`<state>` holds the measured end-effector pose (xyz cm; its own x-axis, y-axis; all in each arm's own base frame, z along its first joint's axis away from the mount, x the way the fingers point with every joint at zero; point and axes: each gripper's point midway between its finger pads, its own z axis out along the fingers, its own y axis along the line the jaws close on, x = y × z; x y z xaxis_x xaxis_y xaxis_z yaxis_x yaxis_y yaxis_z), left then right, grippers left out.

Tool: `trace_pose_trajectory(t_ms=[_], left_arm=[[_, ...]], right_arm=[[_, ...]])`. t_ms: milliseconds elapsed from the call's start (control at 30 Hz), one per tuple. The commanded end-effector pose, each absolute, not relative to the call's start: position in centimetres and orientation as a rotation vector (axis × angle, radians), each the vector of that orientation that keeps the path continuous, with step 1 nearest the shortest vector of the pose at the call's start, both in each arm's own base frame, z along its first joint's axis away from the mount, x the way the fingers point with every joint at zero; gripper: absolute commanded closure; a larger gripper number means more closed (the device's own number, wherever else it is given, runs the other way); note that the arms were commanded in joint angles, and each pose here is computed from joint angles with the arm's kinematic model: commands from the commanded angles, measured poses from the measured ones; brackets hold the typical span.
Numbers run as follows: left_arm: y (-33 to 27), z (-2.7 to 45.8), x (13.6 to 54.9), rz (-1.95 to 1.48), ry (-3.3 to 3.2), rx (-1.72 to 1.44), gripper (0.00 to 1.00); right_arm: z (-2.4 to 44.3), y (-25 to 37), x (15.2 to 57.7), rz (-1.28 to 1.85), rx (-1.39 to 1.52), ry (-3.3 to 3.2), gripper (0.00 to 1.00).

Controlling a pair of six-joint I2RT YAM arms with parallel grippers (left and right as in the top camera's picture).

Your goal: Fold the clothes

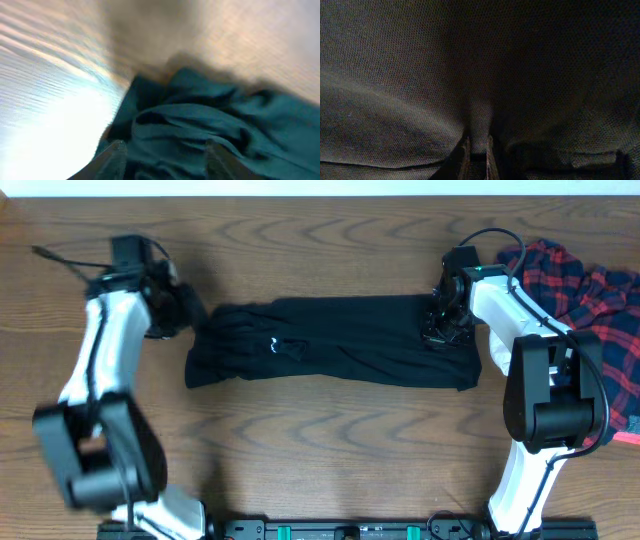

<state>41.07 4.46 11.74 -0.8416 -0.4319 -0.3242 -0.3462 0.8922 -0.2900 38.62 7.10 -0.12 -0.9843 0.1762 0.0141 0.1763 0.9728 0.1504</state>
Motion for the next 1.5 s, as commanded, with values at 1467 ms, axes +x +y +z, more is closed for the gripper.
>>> trace_pose_trajectory(t_ms=[1467], left_arm=[[3.8,-2.1,36.9,-1.109,2.883,-0.829,0.28]], right_arm=[[-2.1,6.7,38.0,-0.162,-0.281,-3.091,0.90]])
